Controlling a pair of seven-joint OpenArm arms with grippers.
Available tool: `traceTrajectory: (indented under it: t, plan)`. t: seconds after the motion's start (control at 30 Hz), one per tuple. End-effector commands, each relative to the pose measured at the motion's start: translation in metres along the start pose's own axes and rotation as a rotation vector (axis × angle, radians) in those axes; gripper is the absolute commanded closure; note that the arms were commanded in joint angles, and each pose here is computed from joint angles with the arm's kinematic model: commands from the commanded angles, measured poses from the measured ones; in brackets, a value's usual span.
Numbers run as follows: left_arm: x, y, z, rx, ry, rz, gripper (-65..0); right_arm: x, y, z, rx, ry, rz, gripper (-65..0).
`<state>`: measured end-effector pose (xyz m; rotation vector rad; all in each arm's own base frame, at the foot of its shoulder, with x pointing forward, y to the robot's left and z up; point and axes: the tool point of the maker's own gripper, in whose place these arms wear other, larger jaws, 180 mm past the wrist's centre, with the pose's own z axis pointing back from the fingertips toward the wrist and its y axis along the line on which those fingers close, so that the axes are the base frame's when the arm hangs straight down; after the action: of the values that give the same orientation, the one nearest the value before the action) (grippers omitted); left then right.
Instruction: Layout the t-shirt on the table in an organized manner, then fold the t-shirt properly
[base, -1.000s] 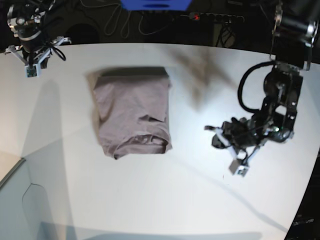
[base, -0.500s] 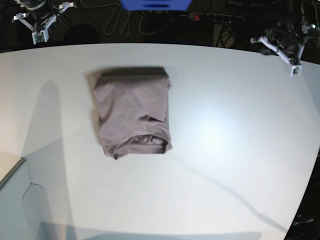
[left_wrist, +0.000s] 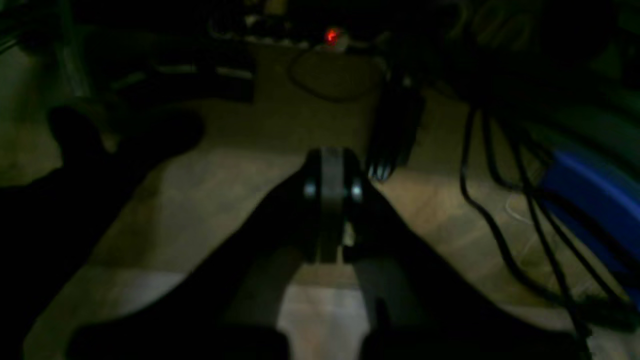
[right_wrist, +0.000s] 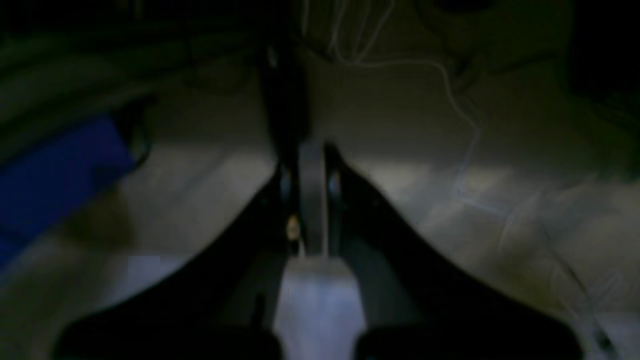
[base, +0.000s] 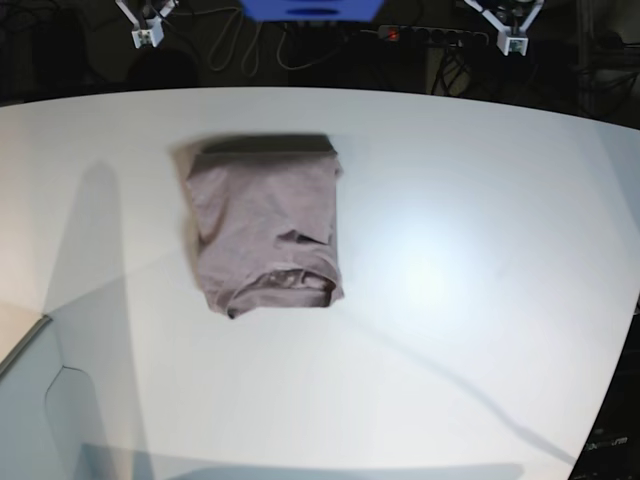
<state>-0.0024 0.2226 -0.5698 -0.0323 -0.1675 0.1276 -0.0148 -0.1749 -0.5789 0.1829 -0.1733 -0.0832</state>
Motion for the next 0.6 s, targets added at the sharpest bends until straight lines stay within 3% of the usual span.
traceTrajectory:
  t: [0.0,0.07,0.13,0.27,0.43,0.57]
  plan:
    - [-0.013,0.004,-0.01,0.01,0.032,-0.009,-0.1,-0.01,-0.003,-0.002,0.009,0.01,-0.011,0.0]
    - [-0.027,0.003,-0.032,0.005,0.056,-0.012,-0.1,-0.013,0.003,-0.015,0.039,-0.029,-0.058,0.0]
    - [-0.037,-0.002,-0.05,-0.001,0.057,-0.019,-0.1,-0.014,-0.009,-0.024,-0.009,-0.086,-0.104,0.0]
    - [-0.04,-0.007,-0.07,-0.006,0.012,-0.07,-0.1,-0.023,-0.039,-0.037,-0.134,-0.143,-0.104,0.0]
    - [-0.024,-0.034,-0.086,-0.028,0.028,-0.113,-0.1,-0.033,-0.079,-0.038,-0.41,-0.148,-0.008,0.0]
    - [-0.01,-0.047,-0.092,-0.037,0.061,-0.104,-0.1,-0.022,-0.078,-0.04,-0.496,-0.147,0.108,0.0]
